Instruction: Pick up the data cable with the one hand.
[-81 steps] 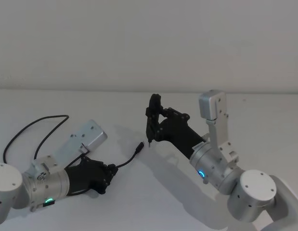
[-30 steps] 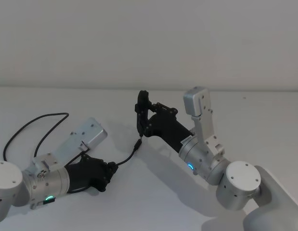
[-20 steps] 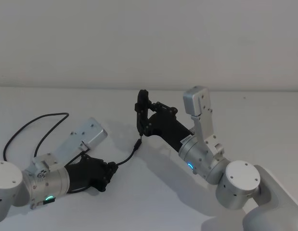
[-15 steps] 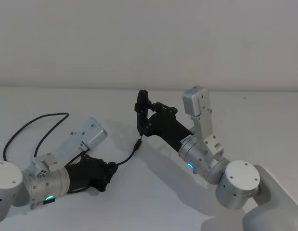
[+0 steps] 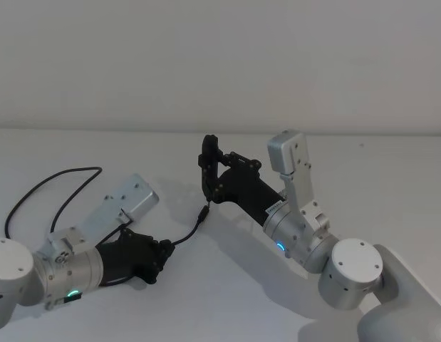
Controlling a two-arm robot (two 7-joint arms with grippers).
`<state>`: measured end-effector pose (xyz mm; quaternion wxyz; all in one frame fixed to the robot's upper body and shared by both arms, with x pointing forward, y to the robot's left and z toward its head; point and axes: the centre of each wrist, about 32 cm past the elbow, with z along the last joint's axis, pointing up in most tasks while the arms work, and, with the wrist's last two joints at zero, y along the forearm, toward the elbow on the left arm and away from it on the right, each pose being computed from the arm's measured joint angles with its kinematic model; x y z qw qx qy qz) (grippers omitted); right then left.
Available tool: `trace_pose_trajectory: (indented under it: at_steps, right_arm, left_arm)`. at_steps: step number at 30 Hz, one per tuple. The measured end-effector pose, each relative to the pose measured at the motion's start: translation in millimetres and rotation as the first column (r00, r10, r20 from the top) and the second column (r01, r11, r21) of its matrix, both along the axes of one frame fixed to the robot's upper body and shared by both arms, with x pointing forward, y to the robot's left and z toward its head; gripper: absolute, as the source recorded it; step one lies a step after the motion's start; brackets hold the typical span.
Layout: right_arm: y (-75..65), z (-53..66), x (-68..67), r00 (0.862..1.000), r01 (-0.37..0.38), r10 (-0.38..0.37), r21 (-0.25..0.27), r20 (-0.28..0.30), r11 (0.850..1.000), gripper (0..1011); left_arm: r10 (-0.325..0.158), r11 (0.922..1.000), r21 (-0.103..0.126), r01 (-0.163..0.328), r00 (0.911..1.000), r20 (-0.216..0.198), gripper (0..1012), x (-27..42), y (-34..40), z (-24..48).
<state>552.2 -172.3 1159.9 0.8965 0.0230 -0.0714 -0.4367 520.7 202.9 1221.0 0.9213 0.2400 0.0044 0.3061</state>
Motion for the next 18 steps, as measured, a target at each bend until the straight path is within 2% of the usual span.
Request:
trace_pose_trajectory:
  at_steps: [18]
  right_arm:
    - [0.2, -1.2, 0.7, 1.0, -0.002, 0.002, -0.006, 0.007, 1.0, 274]
  left_arm:
    - [0.0, 1.0, 0.0, 0.0, 1.0, 0.0, 51, 0.0, 0.0, 0.0]
